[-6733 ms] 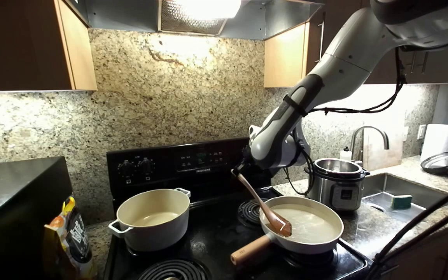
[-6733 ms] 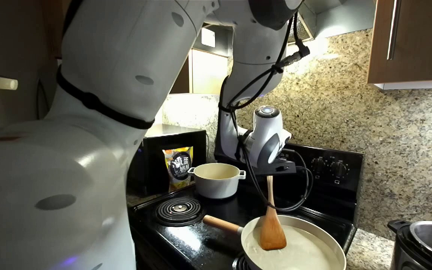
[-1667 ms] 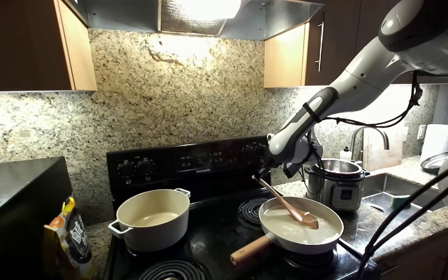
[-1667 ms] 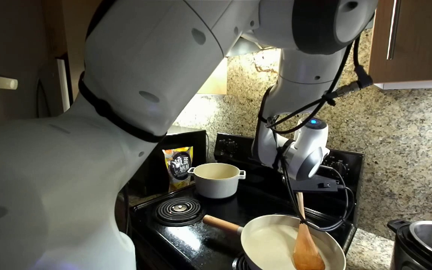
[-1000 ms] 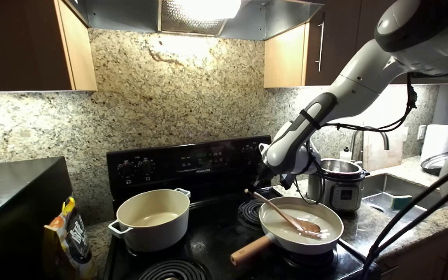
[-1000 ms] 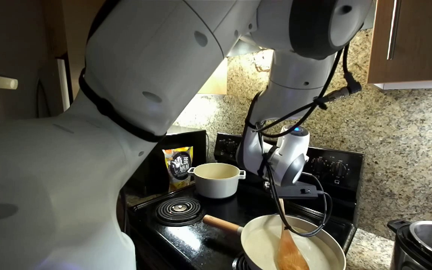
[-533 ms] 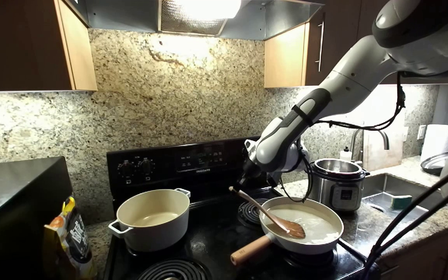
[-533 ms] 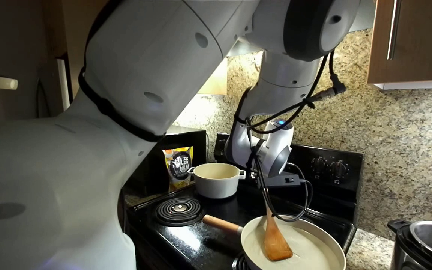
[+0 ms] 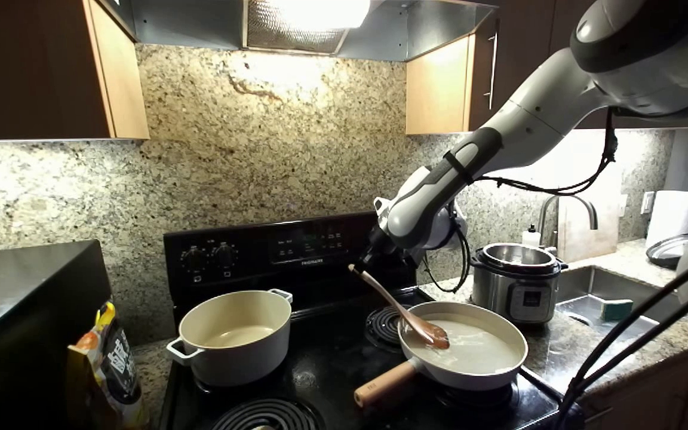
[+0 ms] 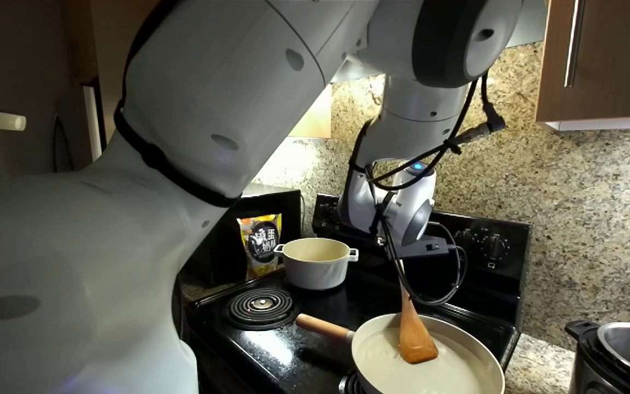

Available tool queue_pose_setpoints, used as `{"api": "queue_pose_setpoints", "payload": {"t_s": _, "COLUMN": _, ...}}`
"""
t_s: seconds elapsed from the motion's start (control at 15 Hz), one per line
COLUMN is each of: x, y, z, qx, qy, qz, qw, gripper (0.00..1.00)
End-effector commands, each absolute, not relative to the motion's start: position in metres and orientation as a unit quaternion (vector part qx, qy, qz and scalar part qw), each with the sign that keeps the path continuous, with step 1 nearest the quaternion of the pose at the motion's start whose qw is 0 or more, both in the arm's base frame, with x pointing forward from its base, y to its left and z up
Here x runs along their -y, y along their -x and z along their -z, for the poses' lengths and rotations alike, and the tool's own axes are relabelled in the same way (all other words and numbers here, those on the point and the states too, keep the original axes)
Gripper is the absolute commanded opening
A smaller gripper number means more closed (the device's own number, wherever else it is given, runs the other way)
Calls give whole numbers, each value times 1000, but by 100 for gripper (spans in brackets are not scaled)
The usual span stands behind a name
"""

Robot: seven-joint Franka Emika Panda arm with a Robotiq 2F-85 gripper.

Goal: Stir the contents of the pan with the wooden spoon

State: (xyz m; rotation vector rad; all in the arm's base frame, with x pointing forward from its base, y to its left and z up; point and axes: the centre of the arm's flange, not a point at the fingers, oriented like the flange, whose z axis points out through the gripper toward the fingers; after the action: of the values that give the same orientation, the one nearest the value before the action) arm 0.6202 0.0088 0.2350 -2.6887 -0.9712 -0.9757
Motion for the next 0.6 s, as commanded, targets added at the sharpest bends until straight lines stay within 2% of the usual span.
{"api": "queue_pose_setpoints", "payload": {"t_s": 0.0, "x": 14, "y": -629, "z": -243, "qx": 322, "qy": 878, "qz": 351, "qw": 49, "gripper": 10}}
{"api": "queue_pose_setpoints", "payload": {"t_s": 0.53, "x": 74, "y": -608, "z": -233, "qx": 267, "qy": 895, "qz": 355, "qw": 41, "gripper": 10}}
